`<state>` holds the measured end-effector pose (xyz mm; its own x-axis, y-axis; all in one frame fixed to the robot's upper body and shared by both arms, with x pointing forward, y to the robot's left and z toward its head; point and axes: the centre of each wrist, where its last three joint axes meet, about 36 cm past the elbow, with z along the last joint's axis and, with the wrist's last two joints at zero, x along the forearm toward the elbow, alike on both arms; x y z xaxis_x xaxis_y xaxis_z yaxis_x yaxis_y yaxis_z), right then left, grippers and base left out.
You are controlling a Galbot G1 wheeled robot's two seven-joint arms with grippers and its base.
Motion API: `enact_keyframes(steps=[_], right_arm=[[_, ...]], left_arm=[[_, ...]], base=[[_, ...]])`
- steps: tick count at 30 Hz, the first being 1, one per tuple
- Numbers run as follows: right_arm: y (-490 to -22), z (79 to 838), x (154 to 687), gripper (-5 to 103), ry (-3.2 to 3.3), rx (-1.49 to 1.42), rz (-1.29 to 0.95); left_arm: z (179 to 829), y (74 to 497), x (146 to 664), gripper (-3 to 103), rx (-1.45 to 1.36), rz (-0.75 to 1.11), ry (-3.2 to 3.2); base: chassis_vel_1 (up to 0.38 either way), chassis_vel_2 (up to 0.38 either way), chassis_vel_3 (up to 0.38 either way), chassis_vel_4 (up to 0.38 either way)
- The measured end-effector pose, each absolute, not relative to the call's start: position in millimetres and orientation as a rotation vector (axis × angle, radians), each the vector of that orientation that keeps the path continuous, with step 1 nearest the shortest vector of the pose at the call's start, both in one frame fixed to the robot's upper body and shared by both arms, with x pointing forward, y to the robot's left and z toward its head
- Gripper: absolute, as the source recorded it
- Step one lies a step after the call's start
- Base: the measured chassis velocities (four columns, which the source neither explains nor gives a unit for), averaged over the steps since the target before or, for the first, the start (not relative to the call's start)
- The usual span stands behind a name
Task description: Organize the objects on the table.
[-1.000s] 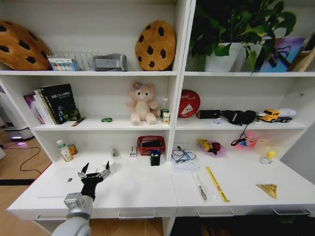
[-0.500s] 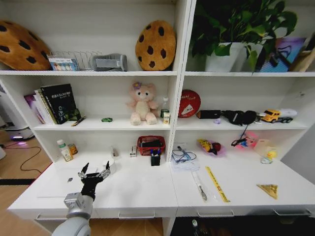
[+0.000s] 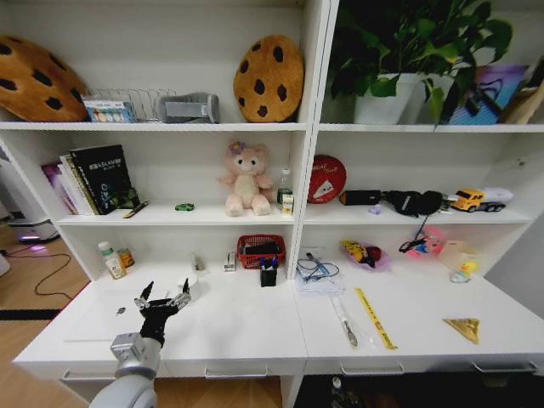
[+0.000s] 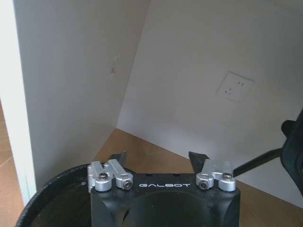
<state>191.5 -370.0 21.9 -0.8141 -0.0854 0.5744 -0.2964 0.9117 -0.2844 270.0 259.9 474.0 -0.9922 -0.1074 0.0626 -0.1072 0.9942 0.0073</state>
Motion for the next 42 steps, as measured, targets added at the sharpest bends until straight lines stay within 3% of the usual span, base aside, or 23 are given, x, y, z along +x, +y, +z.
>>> enact_keyframes(steps=[6,10,12,17,20,23,26,35,42], right_arm=[[-372.7,34.0,179.7,99,-2.452,0.123,0.418],[-362.1,49.3,164.1,100,-2.313,-0.080,0.220],[-348.2,72.9,166.2,100,-2.156,-0.376,-0.039],[-358.1,118.9,185.8,100,-1.863,-0.672,-0.354],[-369.4,134.1,189.6,100,-1.820,-0.691,-0.398],[-411.0,204.7,182.4,100,-1.697,-0.618,-0.505],[-414.5,243.3,172.6,100,-1.649,-0.560,-0.568],[-357.5,341.6,180.7,100,-1.864,-0.390,-0.598],[-301.7,482.3,248.6,100,-2.340,-0.234,-0.485]], left_arm=[[474.0,259.9,270.0,100,0.166,-0.006,-3.074],[474.0,259.9,270.0,100,0.166,-0.006,-3.074],[474.0,259.9,270.0,100,0.166,-0.006,-3.074],[474.0,259.9,270.0,100,0.165,-0.006,-3.074],[474.0,259.9,270.0,100,0.165,-0.006,-3.074],[474.0,259.9,270.0,100,0.166,-0.006,-3.074],[474.0,259.9,270.0,100,0.165,-0.006,-3.074],[474.0,259.9,270.0,100,0.165,-0.006,-3.074],[474.0,259.9,270.0,100,0.166,-0.006,-3.074]], base=[[0.000,0.000,0.000,0.000],[0.000,0.000,0.000,0.000],[0.000,0.000,0.000,0.000],[0.000,0.000,0.000,0.000],[0.000,0.000,0.000,0.000],[0.000,0.000,0.000,0.000],[0.000,0.000,0.000,0.000],[0.000,0.000,0.000,0.000],[0.000,0.000,0.000,0.000]])
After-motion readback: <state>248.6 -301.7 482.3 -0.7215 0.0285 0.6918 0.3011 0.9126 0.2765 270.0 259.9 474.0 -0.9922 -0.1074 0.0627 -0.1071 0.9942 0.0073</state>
